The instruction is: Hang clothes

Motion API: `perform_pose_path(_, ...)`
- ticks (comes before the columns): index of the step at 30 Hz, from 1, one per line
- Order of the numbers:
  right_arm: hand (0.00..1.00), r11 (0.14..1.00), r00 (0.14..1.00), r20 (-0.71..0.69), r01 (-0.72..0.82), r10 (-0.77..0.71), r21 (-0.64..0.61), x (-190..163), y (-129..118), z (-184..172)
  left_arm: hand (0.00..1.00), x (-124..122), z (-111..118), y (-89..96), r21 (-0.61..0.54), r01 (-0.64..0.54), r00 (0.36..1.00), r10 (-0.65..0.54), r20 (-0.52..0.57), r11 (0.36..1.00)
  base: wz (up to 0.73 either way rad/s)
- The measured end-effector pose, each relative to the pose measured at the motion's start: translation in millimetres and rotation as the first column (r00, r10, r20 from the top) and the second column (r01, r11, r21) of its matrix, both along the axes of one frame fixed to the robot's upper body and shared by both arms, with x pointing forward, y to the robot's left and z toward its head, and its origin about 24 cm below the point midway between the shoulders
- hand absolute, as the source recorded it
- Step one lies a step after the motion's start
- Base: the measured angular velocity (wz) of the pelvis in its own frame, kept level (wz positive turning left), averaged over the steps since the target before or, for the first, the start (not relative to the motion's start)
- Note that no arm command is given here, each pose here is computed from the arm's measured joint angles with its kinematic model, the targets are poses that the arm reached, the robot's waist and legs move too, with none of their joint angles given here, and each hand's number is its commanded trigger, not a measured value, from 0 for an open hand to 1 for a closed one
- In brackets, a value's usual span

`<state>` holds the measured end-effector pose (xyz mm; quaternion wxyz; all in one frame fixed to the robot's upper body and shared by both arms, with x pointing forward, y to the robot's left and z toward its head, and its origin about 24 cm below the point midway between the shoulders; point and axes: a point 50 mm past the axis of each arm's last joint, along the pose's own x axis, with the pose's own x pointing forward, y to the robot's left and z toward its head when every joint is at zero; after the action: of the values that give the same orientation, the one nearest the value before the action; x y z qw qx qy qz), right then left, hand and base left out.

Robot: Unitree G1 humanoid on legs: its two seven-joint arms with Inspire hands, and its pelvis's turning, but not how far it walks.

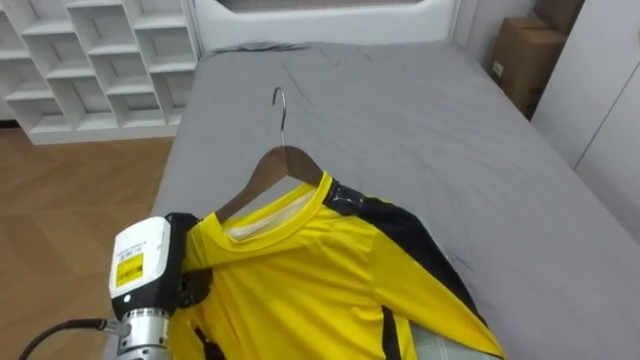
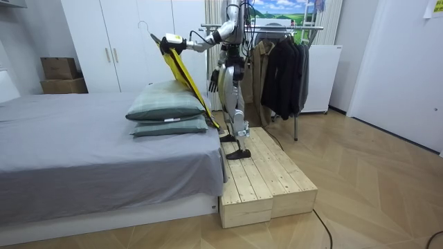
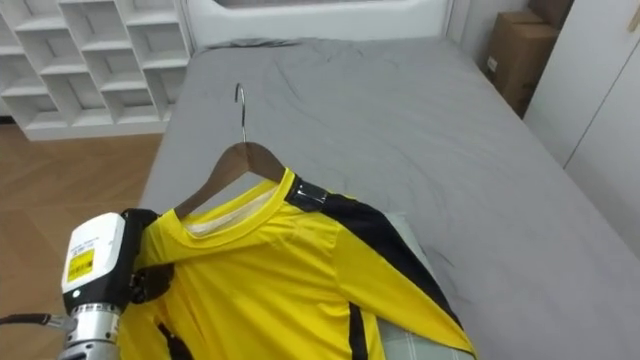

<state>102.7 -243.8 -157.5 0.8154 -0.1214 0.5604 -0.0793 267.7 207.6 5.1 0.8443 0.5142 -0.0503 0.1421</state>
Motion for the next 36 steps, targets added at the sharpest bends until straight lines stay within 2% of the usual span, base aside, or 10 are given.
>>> perform_pose_path(4, 0.0, 0.991, 0.998, 0.03, -0.055, 0.059, -0.124, 9.0, -10.6, 6.3, 1.0, -0.3, 13.4, 4.7, 0.025, 0.011, 0.997, -0.013, 0.072, 1.0, -0.01)
perform_pose_path(8, 0.0, 0.948, 0.985, 0.108, -0.096, 0.134, -0.303, 29.2, -24.6, 20.6, 1.0, -4.4, 12.3, 8.0, 0.032, -0.006, 0.996, 0.003, 0.09, 0.999, 0.0)
perform_pose_path(13, 0.0, 0.831, 0.907, 0.292, -0.102, 0.303, -0.547, 76.2, -32.4, 57.3, 1.0, -7.2, 12.6, 7.3, 0.03, -0.003, 0.996, 0.0, 0.094, 1.0, 0.02)
perform_pose_path(16, 0.0, 0.768, 0.841, 0.386, -0.054, 0.379, -0.638, 96.5, -31.5, 79.9, 1.0, -9.7, 15.4, 5.7, 0.028, 0.006, 0.994, -0.009, 0.107, 1.0, 0.01)
perform_pose_path(19, 0.0, 0.711, 0.768, 0.458, 0.003, 0.449, -0.703, 112.8, -28.7, 102.1, 1.0, -12.3, 17.8, 3.8, 0.025, 0.017, 0.993, -0.02, 0.116, 1.0, 0.0)
perform_pose_path(25, 0.0, 0.655, 0.613, 0.563, 0.098, 0.553, -0.75, 137.0, -14.0, 143.0, 1.0, -12.0, 18.5, 2.5, 0.043, 0.029, 0.996, -0.033, 0.083, 0.999, 0.0)
perform_pose_path(30, 0.0, 0.568, 0.488, 0.55, 0.128, 0.677, -0.813, 145.1, 0.1, 172.9, 1.0, -9.1, 29.6, -3.8, 0.036, 0.057, 0.993, -0.061, 0.1, 0.998, -0.02)
perform_pose_path(33, 0.0, 0.56, 0.402, 0.563, 0.137, 0.722, -0.817, 149.6, 16.8, 185.0, 1.0, -8.6, 32.5, -6.2, 0.034, 0.07, 0.992, -0.073, 0.106, 0.997, 0.0)
perform_pose_path(36, 0.0, 0.566, 0.356, 0.574, 0.139, 0.737, -0.813, 151.3, 26.4, 190.5, 1.0, -7.9, 35.3, -9.1, 0.033, 0.086, 0.991, -0.089, 0.104, 0.996, 0.0)
